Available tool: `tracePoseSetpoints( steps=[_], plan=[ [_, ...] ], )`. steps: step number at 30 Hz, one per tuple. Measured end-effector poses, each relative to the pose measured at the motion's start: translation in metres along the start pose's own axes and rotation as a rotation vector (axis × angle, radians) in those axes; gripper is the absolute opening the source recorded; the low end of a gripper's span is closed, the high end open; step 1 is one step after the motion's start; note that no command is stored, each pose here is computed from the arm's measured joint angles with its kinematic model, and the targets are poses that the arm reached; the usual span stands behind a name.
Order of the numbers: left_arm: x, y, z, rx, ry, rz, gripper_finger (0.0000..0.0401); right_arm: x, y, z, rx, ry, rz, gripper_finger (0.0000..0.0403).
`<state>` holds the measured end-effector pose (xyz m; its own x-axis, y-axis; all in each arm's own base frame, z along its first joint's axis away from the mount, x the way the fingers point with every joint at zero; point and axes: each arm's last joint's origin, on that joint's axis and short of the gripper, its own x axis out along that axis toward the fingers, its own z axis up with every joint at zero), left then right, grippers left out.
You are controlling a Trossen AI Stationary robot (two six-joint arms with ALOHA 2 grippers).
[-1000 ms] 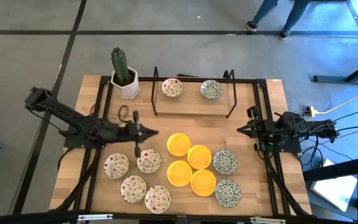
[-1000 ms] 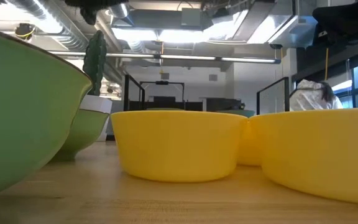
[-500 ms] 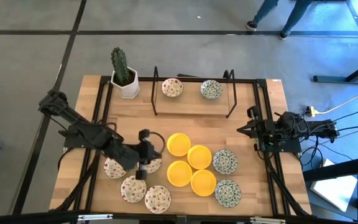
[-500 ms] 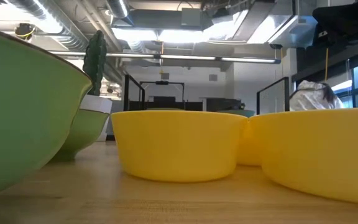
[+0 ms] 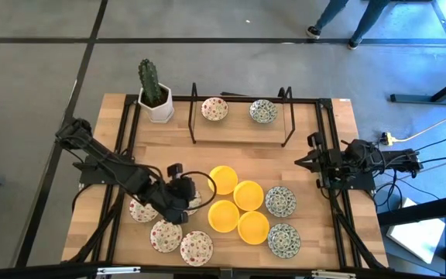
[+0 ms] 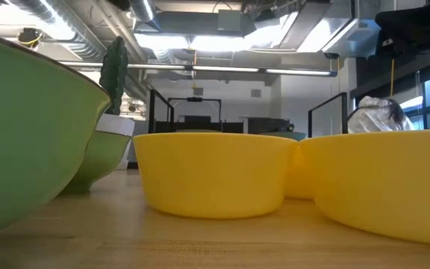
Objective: Pick & Place Mini bowls
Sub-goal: Put the top left yellow bowl on the shelf
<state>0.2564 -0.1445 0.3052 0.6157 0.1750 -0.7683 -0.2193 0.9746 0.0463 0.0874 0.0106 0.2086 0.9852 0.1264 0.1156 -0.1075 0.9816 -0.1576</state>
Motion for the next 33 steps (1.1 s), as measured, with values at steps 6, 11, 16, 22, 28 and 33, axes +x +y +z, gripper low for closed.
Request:
tracePoseSetpoints(
  steps=[6,11,16,22,28,33],
  plan=[
    [0.003,0.002,0.005,0.002,-0.024,0.002,0.0125,0.0,0.0,0.0,0.0,0.001,0.0,0.0017],
    [0.006,0.007,0.012,0.013,-0.054,0.007,0.0125,0.0,0.0,0.0,0.0,0.001,0.0,0.0017],
    [0.042,0.02,0.021,-0.025,0.003,0.103,0.0125,0.0,0.0,0.0,0.0,0.0,0.0,0.0017],
    [0.103,0.028,0.038,0.051,0.045,-0.018,0.0125,0.0,0.0,0.0,0.0,0.0,0.0,0.0017],
    [0.123,0.043,0.046,0.133,0.052,-0.072,0.0126,0.0,0.0,-0.002,0.0,0.018,0.003,0.0017],
    [0.13,0.063,0.05,-0.013,0.072,-0.002,0.0129,0.0,0.0,-0.002,-0.004,0.023,0.004,0.0017]
  ],
)
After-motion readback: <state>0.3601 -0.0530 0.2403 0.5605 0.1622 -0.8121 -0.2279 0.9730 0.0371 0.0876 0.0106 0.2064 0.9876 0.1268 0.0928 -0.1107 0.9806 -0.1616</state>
